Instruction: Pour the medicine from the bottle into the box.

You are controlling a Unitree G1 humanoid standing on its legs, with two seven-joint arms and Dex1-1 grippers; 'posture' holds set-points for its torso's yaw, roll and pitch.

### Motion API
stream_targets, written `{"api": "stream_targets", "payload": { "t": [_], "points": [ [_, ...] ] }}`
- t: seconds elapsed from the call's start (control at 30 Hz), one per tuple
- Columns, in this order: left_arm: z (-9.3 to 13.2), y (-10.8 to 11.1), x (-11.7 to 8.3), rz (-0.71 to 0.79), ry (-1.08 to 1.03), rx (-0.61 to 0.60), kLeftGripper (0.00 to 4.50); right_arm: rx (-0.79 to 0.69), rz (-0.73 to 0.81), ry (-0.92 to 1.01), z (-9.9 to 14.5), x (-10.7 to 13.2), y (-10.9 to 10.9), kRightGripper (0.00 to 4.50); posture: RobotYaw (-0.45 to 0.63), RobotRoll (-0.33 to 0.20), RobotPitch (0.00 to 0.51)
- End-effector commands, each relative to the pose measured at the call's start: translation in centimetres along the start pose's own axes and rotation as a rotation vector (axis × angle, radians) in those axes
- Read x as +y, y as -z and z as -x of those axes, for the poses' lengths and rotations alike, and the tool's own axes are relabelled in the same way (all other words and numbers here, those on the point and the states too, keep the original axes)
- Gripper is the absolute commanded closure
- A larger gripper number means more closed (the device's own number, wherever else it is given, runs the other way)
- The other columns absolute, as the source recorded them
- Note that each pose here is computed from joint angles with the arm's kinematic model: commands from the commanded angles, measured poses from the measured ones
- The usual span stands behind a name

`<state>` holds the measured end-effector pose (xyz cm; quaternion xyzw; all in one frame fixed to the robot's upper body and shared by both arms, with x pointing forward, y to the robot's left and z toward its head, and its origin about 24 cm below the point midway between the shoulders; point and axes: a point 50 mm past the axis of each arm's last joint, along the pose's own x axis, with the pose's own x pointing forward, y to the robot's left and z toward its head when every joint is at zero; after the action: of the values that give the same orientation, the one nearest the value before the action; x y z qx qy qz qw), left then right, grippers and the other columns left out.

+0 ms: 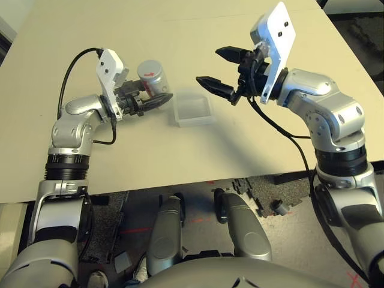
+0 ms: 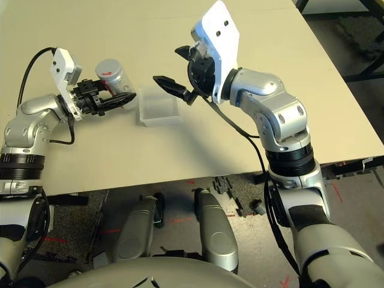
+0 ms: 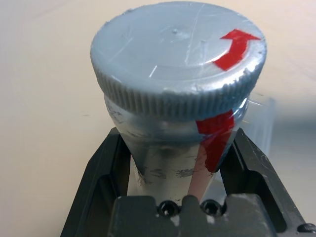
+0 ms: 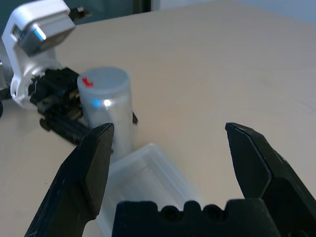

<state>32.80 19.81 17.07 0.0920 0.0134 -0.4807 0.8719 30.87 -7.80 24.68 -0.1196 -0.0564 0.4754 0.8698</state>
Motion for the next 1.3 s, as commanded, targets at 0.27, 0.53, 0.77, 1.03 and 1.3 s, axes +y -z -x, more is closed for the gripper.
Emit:
{"api": "stream_targets", "payload": {
  "t": [0.27, 0.53, 0.77, 1.03, 1.3],
  "points": [
    [-1.5, -1.8, -0.2, -0.076, 0.065, -0.039, 1.74, 0.047, -0.014, -0.07, -1.3, 1.5, -0.1, 0.0, 0.01, 0.0, 0.215],
    [1.2, -2.9, 0.9, -0.107, 0.0, -0.025, 1.74, 0.038, -0.026, -0.08, -1.3, 1.8, 0.1, 0.0, 0.03, 0.0, 0.215],
    [2.6, -4.3, 1.4, -0.139, -0.043, -0.028, 1.74, 0.015, -0.022, -0.086, -1.5, 1.8, -0.3, 0.0, 0.05, 0.0, 0.208],
    [-0.3, -5.3, 0.6, -0.141, 0.019, -0.095, 1.74, -0.029, 0.011, -0.09, -1.6, 1.6, -2.3, 0.0, 0.02, 0.0, 0.19],
    [-2.7, -5.0, 0.0, -0.119, 0.072, -0.123, 1.74, -0.041, 0.026, -0.085, -1.4, 1.5, -3.3, 0.0, -0.01, 0.0, 0.182]
  ]
}}
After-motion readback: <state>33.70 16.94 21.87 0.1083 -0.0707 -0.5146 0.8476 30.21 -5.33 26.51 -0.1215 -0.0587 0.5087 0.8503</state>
